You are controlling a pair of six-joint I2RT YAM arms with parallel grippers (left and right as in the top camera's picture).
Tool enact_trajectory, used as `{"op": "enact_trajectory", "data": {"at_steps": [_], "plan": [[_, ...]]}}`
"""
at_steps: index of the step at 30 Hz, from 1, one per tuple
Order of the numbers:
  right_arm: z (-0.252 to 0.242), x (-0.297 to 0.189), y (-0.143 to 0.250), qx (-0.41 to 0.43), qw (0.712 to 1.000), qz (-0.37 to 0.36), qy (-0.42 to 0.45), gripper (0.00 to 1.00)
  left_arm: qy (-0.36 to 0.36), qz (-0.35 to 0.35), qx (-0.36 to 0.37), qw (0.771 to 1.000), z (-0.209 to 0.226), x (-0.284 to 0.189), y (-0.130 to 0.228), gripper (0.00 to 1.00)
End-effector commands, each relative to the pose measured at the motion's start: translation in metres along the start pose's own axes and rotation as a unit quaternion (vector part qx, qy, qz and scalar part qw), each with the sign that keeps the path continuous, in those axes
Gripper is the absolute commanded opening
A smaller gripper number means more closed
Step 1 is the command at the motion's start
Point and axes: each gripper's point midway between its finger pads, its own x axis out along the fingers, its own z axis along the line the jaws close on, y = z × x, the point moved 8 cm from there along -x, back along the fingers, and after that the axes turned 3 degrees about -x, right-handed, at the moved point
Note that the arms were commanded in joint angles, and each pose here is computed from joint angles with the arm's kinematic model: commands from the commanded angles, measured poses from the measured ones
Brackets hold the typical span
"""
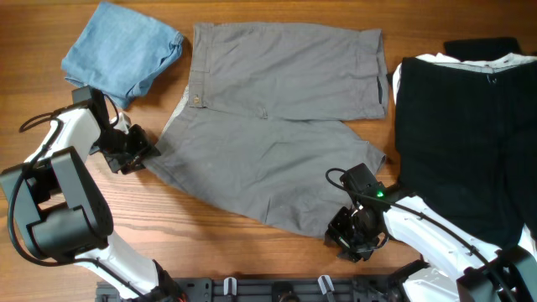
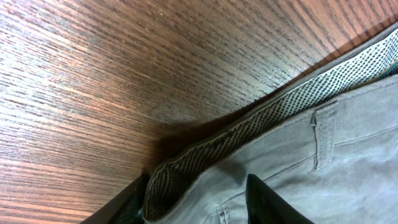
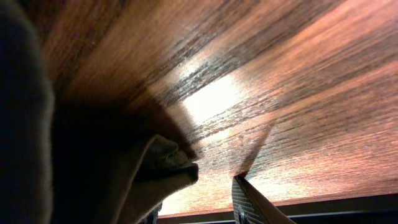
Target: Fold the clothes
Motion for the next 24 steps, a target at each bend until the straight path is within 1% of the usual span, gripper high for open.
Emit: {"op": "enact_trajectory", "data": {"at_steps": [1,2,4,5,6,7,8,9,12,13,14,15,16,20,21,23,24], "plan": [[0.004,-0.002,-0.015,-0.006,0.998,-0.066,-0.002,0.37,-0.026,0.03,0.001,0.999,0.009,0.016,0.008,0.51],[0.004,-0.002,-0.015,-0.01,0.998,-0.066,-0.002,0.4,-0.026,0.03,0.001,0.999,0.009,0.016,0.008,0.53],[0.004,-0.002,-0.015,-0.027,0.997,-0.065,0.001,0.41,-0.026,0.029,0.001,0.999,0.009,0.016,0.008,0.56],[0.002,-0.002,-0.016,-0.026,0.997,-0.074,0.008,0.43,-0.026,0.028,0.002,0.999,0.009,0.016,0.007,0.57],[0.003,-0.003,-0.019,-0.013,0.996,-0.09,0.011,0.43,-0.025,0.025,0.003,0.999,0.008,0.016,0.006,0.58],[0.008,-0.006,-0.02,-0.029,0.996,-0.09,0.001,0.31,-0.025,0.025,0.003,0.999,0.008,0.016,0.006,0.59],[0.012,-0.009,-0.018,-0.041,0.995,-0.086,-0.005,0.29,-0.025,0.025,0.003,0.999,0.008,0.016,0.006,0.59],[0.016,-0.018,-0.015,-0.053,0.995,-0.088,-0.007,0.3,-0.025,0.024,0.003,0.999,0.008,0.016,0.006,0.59],[0.027,-0.045,-0.007,-0.104,0.987,-0.115,-0.036,0.42,-0.025,0.028,0.015,0.999,0.009,0.016,0.007,0.59],[0.027,-0.049,-0.005,-0.107,0.986,-0.119,-0.043,0.44,-0.025,0.029,0.015,0.999,0.009,0.016,0.007,0.6],[0.024,-0.052,-0.002,-0.102,0.987,-0.118,-0.047,0.46,-0.01,0.032,0.035,0.999,0.006,0.015,0.008,0.6],[0.019,-0.053,0.001,-0.081,0.989,-0.113,-0.041,0.5,0.016,0.034,0.054,0.998,0.001,0.013,0.009,0.62],[0.015,-0.051,0.001,-0.073,0.99,-0.114,-0.029,0.52,0.017,0.027,0.056,0.998,0.0,0.01,0.008,0.64],[0.006,-0.036,-0.007,-0.046,0.992,-0.115,0.008,0.52,0.022,0.007,0.062,0.998,-0.003,-0.002,0.009,0.66],[0.012,-0.03,-0.011,-0.062,0.992,-0.11,-0.004,0.51,0.023,0.004,0.063,0.998,-0.004,-0.004,0.009,0.66],[0.016,-0.023,-0.009,-0.095,0.993,-0.071,-0.013,0.5,0.023,0.004,0.063,0.998,-0.004,-0.004,0.009,0.68],[0.013,-0.018,-0.005,-0.097,0.994,-0.041,-0.001,0.48,0.022,0.003,0.063,0.998,-0.004,-0.004,0.009,0.69]]}}
